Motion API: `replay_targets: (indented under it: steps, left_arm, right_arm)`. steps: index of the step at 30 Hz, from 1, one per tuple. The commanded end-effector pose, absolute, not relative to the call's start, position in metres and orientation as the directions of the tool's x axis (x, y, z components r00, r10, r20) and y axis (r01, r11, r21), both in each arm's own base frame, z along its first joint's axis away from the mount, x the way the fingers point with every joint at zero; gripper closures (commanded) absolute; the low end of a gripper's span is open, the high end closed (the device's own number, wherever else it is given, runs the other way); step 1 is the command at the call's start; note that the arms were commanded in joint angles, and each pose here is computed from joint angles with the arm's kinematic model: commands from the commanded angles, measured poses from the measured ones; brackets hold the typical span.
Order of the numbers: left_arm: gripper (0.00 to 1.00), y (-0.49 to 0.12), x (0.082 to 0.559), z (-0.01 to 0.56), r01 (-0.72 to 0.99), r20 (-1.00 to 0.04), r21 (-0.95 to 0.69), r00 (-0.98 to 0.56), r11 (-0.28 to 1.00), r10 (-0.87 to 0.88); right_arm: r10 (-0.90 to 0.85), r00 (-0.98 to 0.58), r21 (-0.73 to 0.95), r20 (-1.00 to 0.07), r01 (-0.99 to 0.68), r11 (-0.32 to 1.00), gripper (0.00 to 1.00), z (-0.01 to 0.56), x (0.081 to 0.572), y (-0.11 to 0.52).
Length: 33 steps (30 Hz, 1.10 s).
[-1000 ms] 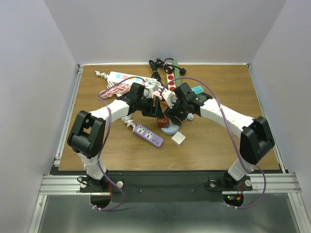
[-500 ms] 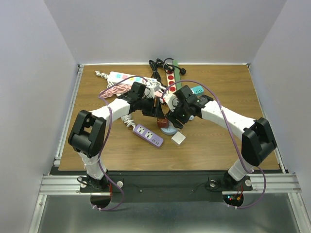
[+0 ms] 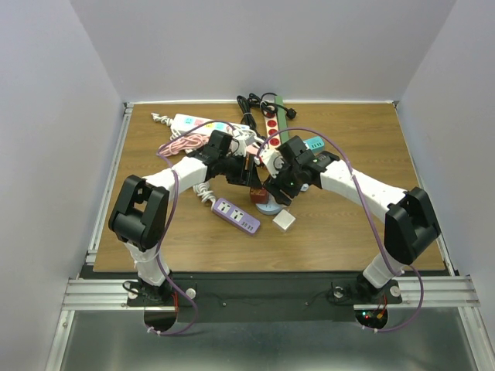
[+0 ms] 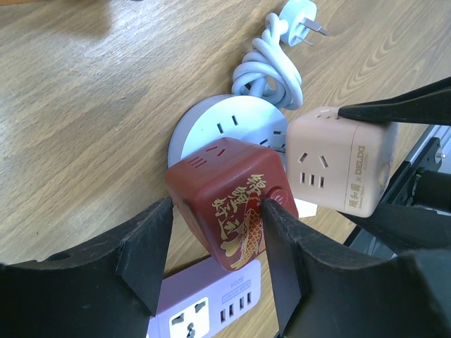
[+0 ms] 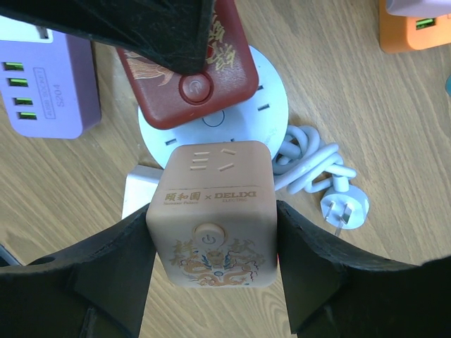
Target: Insert the plug
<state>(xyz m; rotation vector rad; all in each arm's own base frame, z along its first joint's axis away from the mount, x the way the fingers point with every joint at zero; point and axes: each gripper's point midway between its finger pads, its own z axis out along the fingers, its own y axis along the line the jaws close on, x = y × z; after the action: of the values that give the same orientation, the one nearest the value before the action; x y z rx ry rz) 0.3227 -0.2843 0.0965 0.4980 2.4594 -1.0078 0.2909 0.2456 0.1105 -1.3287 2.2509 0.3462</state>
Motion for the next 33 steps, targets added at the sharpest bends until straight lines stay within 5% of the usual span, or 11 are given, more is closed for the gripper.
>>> replay_targets:
  steps: [1,33]
  left_arm:
    - [0.37,-0.279,0.327,0.098,0.5,-0.538,-0.521,-0.822,0.692,0.19]
    - [0.38,-0.291,0.318,0.094,0.534,-0.536,-0.515,-0.811,0.671,0.233]
  right_arm:
    - [-0.73,-0.387,-0.015,-0.564,-0.879,0.477,1.0,0.115,0.288,0.249]
    - [-0.762,-0.401,-0.155,-0.509,-0.828,0.539,1.0,0.107,0.306,0.216]
